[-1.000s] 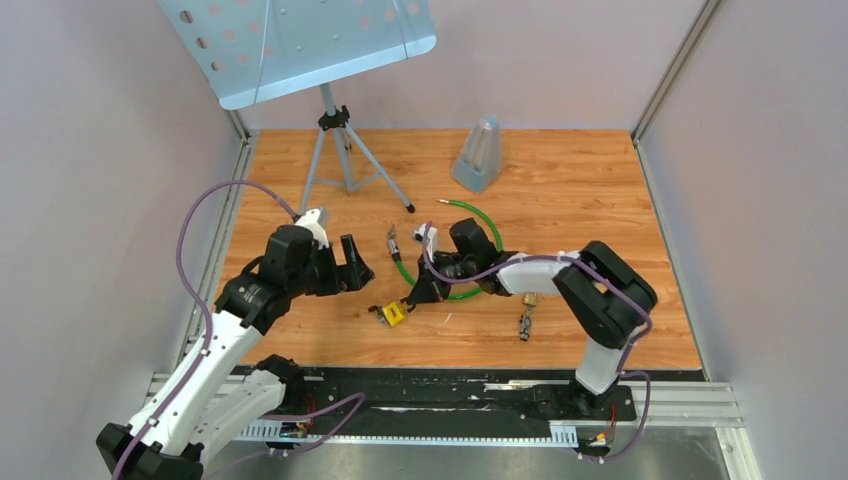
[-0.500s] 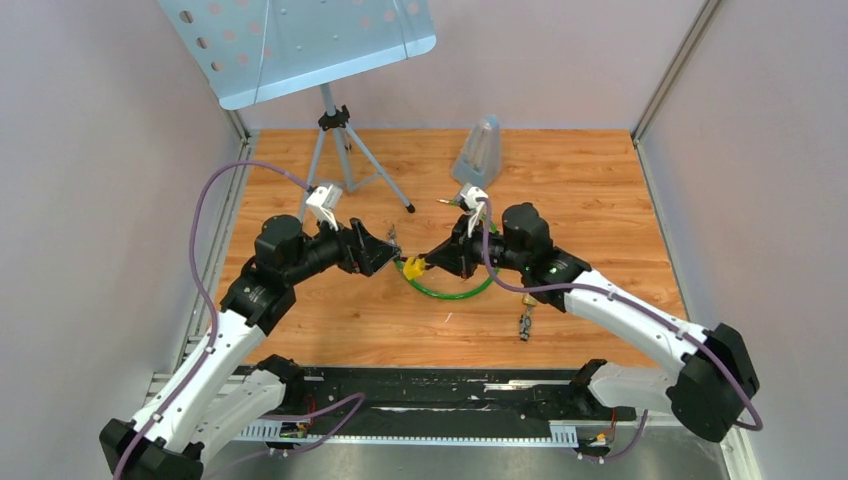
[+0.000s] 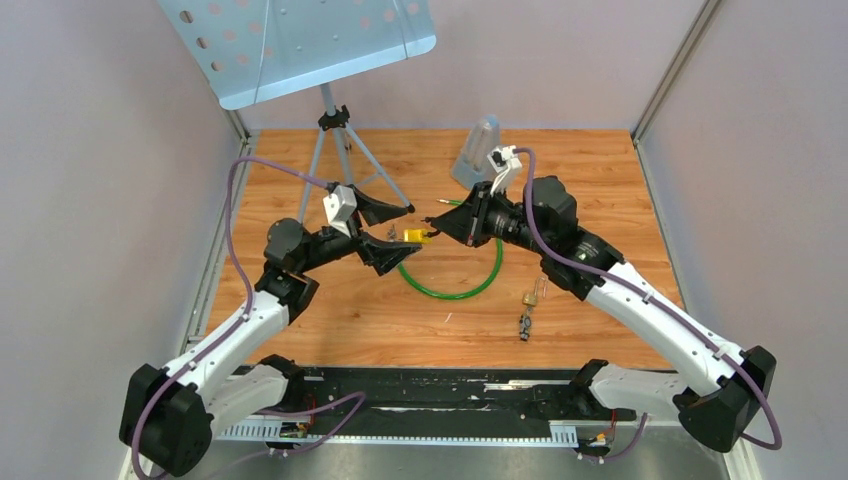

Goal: Lock with the key
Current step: Pick up the lock from the center of the board.

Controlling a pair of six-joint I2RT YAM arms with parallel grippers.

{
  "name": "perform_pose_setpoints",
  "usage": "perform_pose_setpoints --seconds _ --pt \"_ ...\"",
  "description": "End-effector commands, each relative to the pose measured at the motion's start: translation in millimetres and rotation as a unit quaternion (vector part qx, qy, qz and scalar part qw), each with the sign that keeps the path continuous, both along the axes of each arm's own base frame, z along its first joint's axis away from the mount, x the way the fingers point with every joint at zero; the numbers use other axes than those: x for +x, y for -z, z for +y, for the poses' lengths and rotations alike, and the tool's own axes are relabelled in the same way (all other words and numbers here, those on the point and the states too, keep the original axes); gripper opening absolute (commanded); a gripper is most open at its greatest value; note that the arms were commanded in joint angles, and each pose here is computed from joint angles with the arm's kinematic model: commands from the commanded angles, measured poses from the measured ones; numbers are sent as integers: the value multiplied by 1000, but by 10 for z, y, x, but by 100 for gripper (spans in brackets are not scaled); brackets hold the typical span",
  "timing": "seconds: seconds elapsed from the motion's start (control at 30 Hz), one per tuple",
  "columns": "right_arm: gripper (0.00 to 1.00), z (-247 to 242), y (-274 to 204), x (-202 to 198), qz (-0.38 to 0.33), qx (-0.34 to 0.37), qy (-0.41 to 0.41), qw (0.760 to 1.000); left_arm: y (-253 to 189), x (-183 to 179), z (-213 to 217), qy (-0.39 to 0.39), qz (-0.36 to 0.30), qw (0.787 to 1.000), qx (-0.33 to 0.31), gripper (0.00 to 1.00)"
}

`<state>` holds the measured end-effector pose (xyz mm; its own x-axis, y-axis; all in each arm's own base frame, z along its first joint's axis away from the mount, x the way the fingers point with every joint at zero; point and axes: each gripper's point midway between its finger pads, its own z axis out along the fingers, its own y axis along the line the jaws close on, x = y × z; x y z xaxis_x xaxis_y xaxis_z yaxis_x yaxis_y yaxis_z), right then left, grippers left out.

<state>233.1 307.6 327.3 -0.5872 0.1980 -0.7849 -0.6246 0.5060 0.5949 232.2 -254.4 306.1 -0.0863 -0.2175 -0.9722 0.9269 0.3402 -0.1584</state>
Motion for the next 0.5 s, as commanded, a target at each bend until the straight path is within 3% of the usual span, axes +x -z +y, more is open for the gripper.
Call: perform_pose_setpoints --seconds 0.0,0.27,0.47 --pt "0 60 -451 -49 56 79 10 995 -360 -282 -102 82 -145 986 -26 94" --pt "0 121 -618 -105 71 92 -11 993 -298 -364 -165 121 -122 984 -46 82" --pt "0 106 -700 -138 70 100 -14 992 -170 -333 -86 81 -116 989 -48 86"
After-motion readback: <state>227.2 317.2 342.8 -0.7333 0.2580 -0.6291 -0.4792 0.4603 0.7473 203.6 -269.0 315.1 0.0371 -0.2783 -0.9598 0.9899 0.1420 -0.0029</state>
